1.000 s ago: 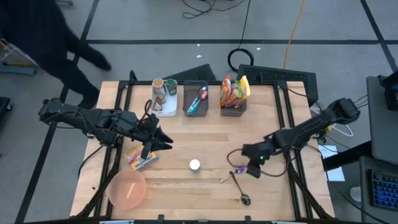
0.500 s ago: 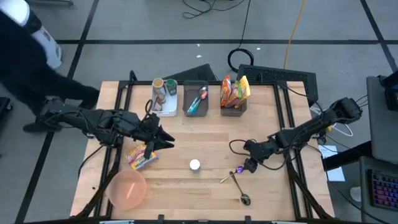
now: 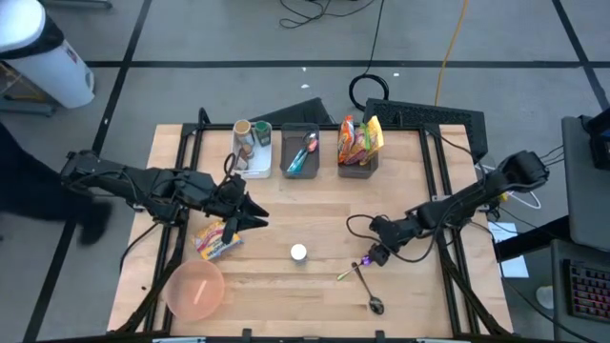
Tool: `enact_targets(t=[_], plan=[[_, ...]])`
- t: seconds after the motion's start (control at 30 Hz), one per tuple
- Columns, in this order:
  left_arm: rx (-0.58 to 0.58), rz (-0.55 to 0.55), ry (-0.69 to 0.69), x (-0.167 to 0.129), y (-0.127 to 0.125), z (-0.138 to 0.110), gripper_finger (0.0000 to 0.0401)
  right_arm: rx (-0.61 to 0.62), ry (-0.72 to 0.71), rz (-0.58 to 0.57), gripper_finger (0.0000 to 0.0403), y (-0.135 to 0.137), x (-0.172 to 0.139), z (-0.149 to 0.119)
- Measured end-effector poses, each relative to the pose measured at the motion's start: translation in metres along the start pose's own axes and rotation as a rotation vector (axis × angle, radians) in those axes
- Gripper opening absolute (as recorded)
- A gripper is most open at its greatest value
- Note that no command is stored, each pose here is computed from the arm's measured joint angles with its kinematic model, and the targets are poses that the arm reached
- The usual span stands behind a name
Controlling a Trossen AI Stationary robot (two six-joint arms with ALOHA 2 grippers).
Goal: Pick & Place Food Item
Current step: Put the violet spoon into the left black bin
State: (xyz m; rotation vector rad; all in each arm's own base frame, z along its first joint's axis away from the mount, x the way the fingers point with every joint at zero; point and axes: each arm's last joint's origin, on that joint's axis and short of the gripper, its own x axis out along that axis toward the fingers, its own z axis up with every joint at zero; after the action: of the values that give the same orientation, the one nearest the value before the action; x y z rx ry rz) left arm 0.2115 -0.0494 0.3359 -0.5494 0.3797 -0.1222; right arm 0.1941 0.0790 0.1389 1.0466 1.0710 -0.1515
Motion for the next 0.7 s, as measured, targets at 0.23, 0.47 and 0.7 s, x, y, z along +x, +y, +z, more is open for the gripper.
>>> enact_targets(t=[0.23, 0.47, 0.7], plan=[[-0.001, 0.001, 0.0, 0.0, 0.0, 0.0, 0.0157, 0.01, 0.004, 0.009, 0.0179, 0.0, 0.011, 0.002], [-0.002, 0.0, 0.0, 0.0, 0.0, 0.0, 0.0157, 0.009, 0.027, 0.025, 0.013, 0.001, 0.013, 0.001], [0.003, 0.0, 0.0, 0.0, 0.0, 0.0, 0.0157, 0.009, 0.044, 0.03, 0.0023, 0.001, 0.013, 0.001]])
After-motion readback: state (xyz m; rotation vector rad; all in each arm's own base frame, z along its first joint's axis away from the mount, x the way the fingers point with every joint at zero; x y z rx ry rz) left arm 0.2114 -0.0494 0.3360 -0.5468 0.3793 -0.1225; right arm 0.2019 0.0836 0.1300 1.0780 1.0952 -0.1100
